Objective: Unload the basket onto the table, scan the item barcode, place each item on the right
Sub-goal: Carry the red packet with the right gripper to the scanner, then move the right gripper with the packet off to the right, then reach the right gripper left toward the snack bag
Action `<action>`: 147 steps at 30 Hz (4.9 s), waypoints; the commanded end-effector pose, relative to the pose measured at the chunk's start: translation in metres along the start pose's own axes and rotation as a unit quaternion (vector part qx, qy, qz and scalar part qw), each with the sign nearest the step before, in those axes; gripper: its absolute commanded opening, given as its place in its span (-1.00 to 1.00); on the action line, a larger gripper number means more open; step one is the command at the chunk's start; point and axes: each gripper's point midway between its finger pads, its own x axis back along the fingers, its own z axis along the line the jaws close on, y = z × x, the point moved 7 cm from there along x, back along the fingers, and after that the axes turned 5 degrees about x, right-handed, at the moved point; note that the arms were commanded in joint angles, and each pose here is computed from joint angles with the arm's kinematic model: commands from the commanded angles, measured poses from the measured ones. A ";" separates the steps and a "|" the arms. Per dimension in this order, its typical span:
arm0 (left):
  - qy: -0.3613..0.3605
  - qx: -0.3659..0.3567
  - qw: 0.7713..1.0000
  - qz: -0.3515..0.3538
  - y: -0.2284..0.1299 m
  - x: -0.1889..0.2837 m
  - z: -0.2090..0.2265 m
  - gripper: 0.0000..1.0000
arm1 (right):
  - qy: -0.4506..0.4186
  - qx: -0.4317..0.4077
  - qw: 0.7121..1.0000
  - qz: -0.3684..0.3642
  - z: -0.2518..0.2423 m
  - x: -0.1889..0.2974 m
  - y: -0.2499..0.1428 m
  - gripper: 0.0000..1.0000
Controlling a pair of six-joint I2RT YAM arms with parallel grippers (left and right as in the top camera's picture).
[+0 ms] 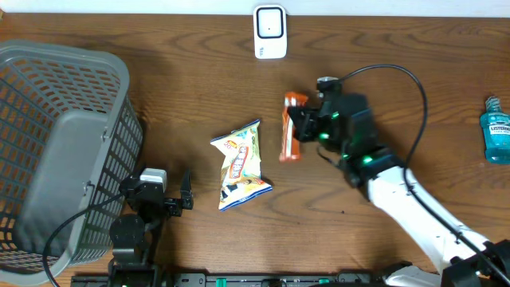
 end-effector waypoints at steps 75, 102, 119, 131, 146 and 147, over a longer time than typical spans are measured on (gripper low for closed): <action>0.003 0.005 1.000 0.018 -0.013 -0.002 0.002 0.96 | -0.751 0.165 0.626 0.130 -0.379 0.063 0.217 -0.98; 0.003 0.005 1.000 0.018 -0.013 -0.002 0.002 0.96 | -0.644 -0.078 0.757 0.075 -0.397 0.143 0.180 0.98; 0.003 0.005 1.000 0.018 -0.013 -0.002 0.002 0.96 | -0.017 -0.132 0.936 0.327 -0.070 -0.048 0.098 -0.97; 0.003 0.005 1.000 0.018 -0.013 -0.002 0.002 0.96 | -0.171 0.128 0.861 0.462 0.047 -0.062 -0.008 -0.97; 0.003 0.005 1.000 0.018 -0.013 -0.002 0.002 0.95 | -0.146 0.205 0.846 0.471 0.054 -0.102 -0.108 -0.98; 0.003 0.005 1.000 0.018 -0.013 -0.002 0.002 0.96 | -0.146 0.205 0.847 0.469 0.054 -0.103 -0.108 -0.98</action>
